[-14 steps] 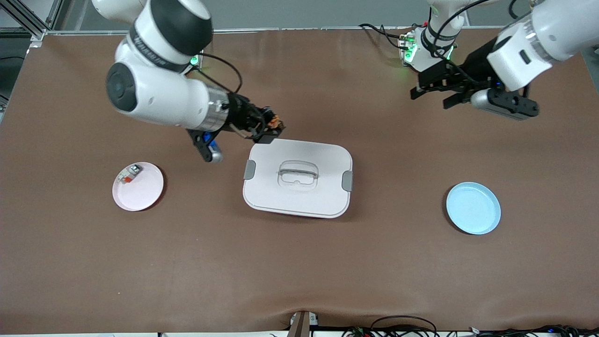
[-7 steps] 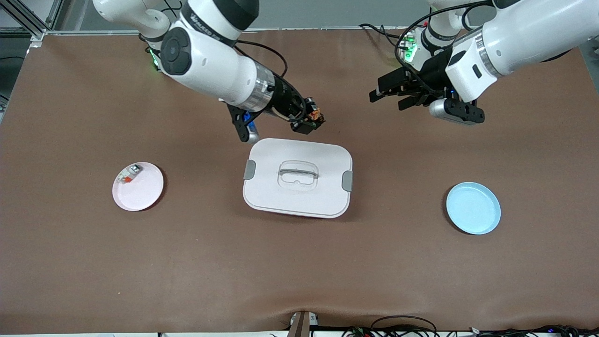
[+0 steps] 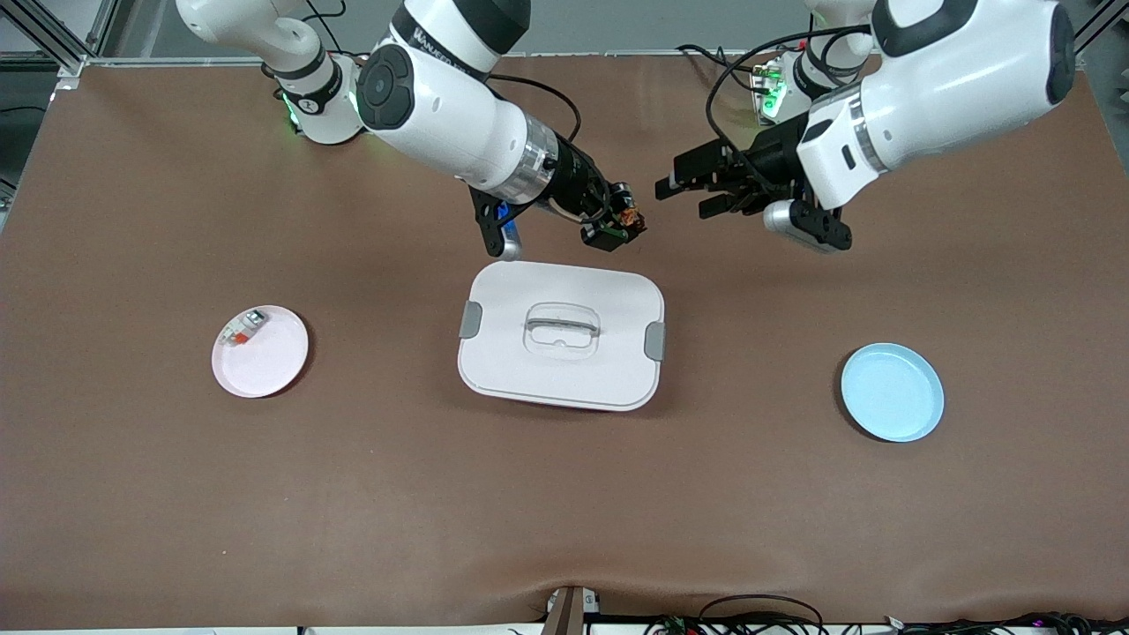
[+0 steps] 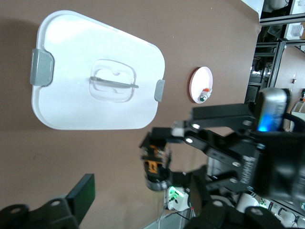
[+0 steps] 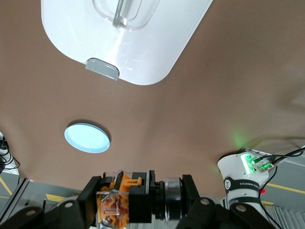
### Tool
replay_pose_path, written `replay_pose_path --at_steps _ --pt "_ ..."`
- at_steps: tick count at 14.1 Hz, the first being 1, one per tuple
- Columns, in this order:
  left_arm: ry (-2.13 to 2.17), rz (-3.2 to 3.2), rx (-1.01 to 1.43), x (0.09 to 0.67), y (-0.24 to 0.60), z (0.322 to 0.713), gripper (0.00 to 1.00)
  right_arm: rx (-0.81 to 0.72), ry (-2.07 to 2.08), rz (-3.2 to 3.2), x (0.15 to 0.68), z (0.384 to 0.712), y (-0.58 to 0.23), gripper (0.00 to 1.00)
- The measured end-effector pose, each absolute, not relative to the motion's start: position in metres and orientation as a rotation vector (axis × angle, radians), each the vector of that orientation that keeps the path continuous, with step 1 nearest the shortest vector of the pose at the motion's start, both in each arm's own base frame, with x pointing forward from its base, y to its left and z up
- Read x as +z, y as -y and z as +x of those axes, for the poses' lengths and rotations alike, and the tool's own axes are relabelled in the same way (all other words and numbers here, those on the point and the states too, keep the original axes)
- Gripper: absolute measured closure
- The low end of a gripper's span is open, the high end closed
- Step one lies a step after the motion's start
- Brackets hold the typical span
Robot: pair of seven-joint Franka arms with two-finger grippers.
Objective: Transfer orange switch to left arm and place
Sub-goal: 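Grasp the switch with the left gripper beside the right gripper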
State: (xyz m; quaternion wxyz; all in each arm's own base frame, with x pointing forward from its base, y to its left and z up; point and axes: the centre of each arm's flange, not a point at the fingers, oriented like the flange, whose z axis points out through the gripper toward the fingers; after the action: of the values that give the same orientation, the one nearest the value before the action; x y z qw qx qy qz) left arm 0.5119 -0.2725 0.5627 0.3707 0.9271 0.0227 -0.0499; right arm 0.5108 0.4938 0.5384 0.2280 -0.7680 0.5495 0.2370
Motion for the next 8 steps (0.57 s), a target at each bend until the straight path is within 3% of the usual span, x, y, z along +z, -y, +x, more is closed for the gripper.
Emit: replay_pose_path --at_steps 8 --pt "-0.133 2.259 -0.104 0.536 0.287 0.502 0.22 0.653 -1.507 -2.106 0.544 0.511 -0.494 0.27"
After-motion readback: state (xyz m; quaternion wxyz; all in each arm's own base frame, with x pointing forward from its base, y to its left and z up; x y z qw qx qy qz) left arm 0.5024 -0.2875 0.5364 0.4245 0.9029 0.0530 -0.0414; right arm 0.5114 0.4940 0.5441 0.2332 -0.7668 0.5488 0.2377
